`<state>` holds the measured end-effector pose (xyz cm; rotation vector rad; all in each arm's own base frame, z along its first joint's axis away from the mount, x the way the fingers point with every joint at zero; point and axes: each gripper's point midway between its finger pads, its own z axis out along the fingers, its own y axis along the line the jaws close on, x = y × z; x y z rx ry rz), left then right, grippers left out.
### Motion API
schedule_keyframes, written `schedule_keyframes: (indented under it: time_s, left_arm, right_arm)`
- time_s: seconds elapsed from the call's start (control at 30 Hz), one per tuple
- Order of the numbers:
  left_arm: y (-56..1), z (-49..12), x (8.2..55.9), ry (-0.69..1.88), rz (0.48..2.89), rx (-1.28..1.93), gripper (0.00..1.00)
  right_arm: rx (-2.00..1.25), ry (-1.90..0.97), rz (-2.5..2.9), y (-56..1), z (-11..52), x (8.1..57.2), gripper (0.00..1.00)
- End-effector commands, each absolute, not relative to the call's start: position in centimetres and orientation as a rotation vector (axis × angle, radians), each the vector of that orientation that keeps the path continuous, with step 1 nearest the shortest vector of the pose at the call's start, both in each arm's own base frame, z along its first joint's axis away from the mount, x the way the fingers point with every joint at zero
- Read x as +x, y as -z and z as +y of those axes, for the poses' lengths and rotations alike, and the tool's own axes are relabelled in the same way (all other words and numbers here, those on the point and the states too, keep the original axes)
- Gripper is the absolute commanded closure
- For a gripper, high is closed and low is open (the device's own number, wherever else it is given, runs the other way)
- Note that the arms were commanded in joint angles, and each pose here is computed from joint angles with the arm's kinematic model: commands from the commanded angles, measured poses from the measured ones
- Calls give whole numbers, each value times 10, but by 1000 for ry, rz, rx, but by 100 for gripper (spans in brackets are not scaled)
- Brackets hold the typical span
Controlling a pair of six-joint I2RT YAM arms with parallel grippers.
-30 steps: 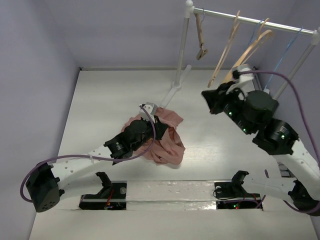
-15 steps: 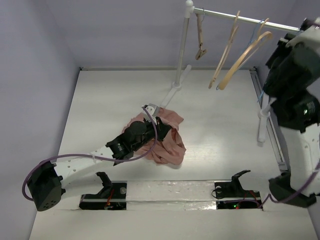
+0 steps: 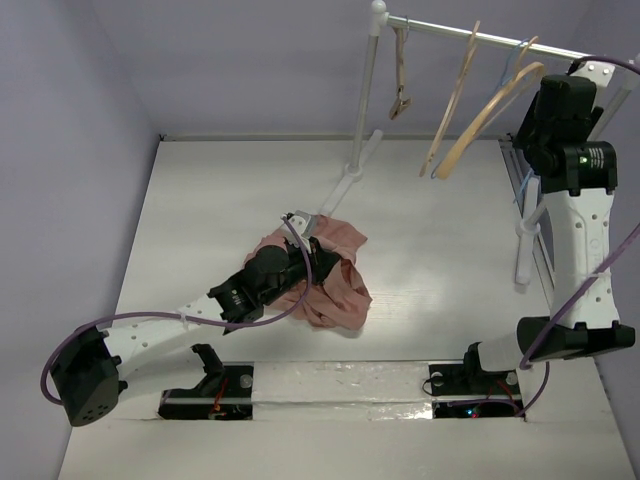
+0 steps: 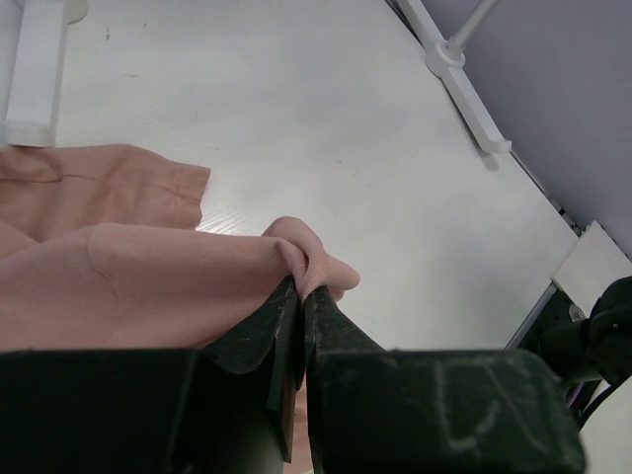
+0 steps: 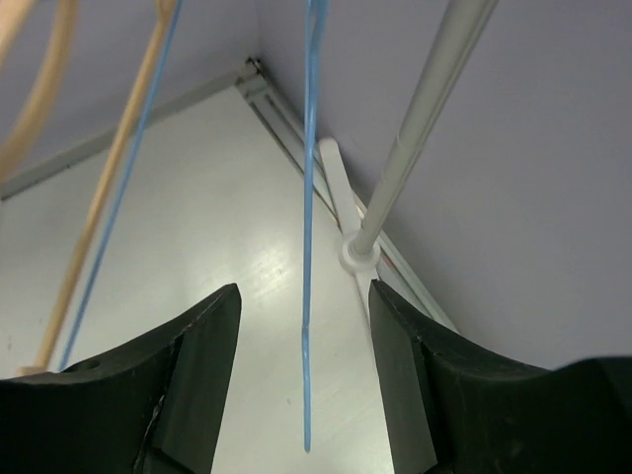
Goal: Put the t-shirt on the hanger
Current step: Pick up the hanger from the clothesline.
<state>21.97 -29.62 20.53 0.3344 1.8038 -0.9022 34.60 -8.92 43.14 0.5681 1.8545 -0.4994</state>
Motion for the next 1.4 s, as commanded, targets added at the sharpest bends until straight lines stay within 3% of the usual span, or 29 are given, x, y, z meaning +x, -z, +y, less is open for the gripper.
schedule_keyframes:
  time_s: [0.0,0.63,1.23,1.37]
  left_arm:
    - [-229,-300,218,959,1715,338,100]
    - [-228,-301,215,971,1707,355,100]
    - [-232,-301,212,993,1692,361,100]
    - [-233,-302,212,997,1690,357,100]
  right_arm:
    - [618,451,1763,-449,-96,334,40]
    - [567,410,1840,-431,-117,386,51]
    - [567,433,1833,-432,-120,382,86]
    - [564,434,1809,-441,-120,375,99]
